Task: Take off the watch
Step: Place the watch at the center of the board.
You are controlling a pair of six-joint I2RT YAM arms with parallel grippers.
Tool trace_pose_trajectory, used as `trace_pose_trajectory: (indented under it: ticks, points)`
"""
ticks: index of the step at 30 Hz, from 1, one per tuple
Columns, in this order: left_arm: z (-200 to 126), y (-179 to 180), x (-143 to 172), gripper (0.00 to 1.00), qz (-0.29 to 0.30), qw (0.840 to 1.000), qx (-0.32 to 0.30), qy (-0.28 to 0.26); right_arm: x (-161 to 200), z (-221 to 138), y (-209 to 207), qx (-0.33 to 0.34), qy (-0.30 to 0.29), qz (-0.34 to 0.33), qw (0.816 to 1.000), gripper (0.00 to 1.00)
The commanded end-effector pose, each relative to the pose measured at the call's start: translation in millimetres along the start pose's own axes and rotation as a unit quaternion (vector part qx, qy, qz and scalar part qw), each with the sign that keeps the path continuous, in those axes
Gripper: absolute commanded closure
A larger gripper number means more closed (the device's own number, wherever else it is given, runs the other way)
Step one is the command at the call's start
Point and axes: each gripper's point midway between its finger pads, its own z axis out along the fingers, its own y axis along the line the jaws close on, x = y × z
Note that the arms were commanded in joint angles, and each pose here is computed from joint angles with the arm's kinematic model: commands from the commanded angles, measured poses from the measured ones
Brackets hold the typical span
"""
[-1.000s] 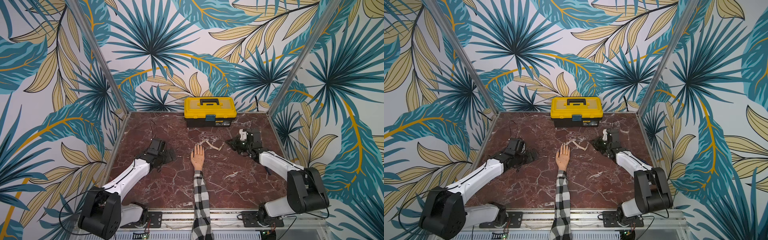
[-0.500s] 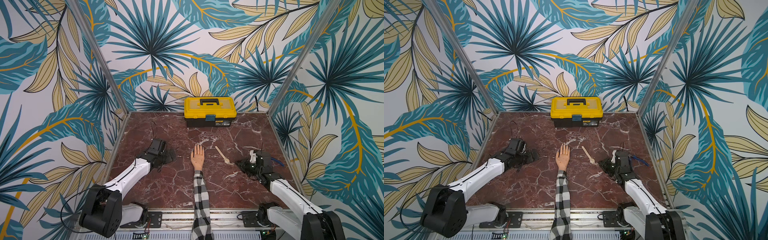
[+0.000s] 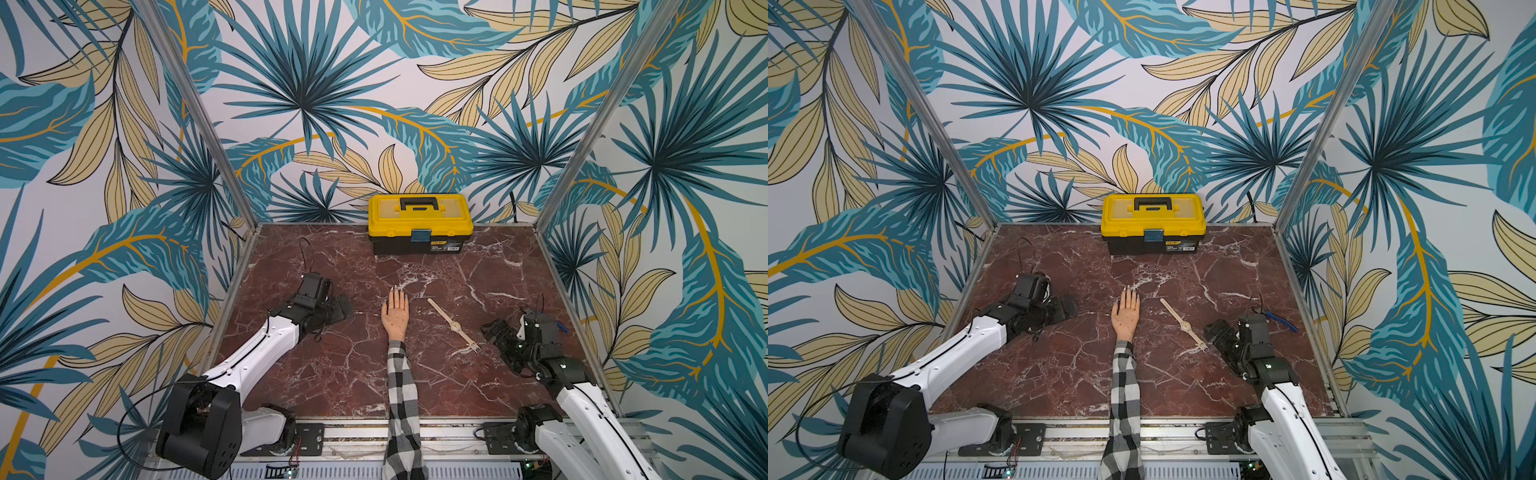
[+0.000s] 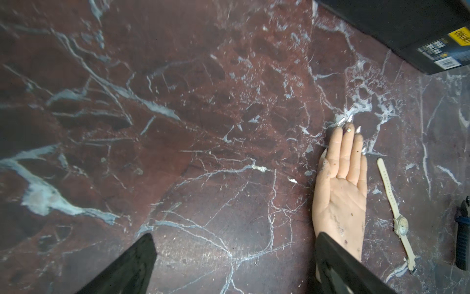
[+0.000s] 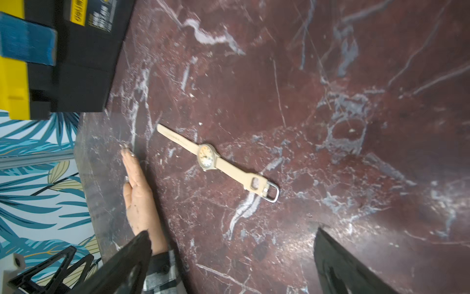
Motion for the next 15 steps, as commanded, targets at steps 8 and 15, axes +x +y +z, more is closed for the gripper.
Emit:
trace_pose_trajectory:
  ticks: [8,15]
  points:
    - [-83,30,-109,0.01,0.209,0.916,-0.164,-0.301,-116,2,85,0.029,-0.143,-0.220,0.965,0.00]
    - [-49,82,-107,0.01,0.163,0.904,-0.194,-0.344,-173,36,60,0.162,-0.252,-0.320,0.899,0.00]
